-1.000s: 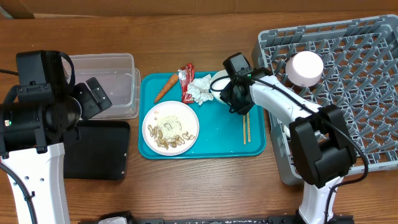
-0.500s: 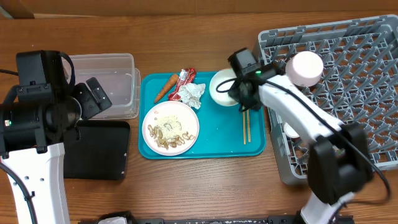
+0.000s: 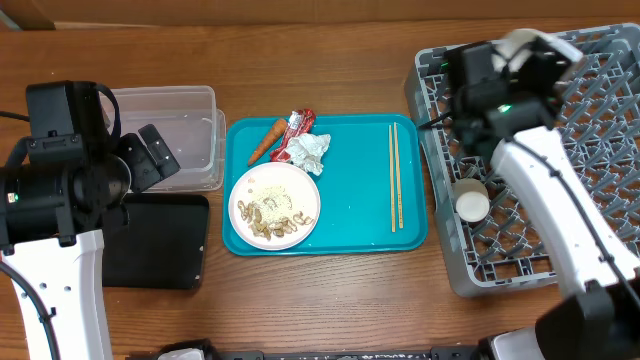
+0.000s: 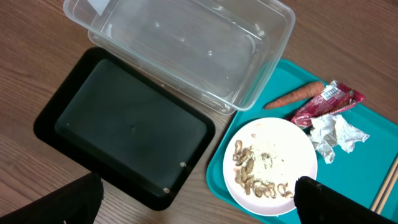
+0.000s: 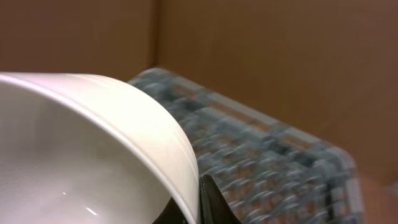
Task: Sort waste into correct bins and load items into the dishwasher
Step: 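Carry the white bowl into the rack beside the pink bowl, then move the right gripper to the chopsticks and grasp one, then lift the chopstick and drop it into the rack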
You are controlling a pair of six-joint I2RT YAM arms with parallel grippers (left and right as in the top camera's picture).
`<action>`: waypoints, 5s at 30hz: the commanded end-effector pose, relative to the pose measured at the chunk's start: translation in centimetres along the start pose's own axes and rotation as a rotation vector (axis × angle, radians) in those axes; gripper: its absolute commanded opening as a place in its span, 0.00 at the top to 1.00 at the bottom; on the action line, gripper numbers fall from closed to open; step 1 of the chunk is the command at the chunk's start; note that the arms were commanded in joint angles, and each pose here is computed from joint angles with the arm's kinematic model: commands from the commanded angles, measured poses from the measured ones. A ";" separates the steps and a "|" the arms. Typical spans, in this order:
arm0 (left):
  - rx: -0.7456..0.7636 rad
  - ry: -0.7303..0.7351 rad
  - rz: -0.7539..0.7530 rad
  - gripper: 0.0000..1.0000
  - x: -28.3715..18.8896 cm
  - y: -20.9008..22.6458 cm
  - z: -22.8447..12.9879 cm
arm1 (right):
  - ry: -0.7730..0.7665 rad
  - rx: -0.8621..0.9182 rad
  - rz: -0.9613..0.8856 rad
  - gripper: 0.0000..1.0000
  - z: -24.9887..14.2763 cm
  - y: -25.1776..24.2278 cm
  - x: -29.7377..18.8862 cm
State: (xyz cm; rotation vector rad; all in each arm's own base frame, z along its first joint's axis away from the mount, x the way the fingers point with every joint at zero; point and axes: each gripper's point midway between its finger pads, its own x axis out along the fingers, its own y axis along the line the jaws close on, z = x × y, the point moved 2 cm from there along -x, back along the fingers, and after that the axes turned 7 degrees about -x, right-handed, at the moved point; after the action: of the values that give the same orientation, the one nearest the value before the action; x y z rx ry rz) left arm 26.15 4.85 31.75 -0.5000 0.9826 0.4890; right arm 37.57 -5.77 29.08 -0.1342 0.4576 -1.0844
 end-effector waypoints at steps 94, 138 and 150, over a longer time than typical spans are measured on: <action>-0.019 -0.011 -0.001 0.00 -0.1 0.0 0.3 | 0.907 -0.688 0.991 0.62 -24.6 14.5 -14.8; -0.019 -0.011 -0.001 0.00 -0.1 0.0 0.3 | 0.501 -0.636 0.960 0.96 -10.4 10.7 -9.2; -0.019 -0.011 -0.001 0.00 -0.1 0.0 0.3 | 0.380 -0.801 0.976 0.96 -10.4 12.8 -3.7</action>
State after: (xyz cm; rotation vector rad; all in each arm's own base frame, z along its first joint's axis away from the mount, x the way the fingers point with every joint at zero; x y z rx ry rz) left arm 26.16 4.86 31.76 -0.5000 0.9822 0.4890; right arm 41.87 5.18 17.05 -0.2459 1.1360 0.0331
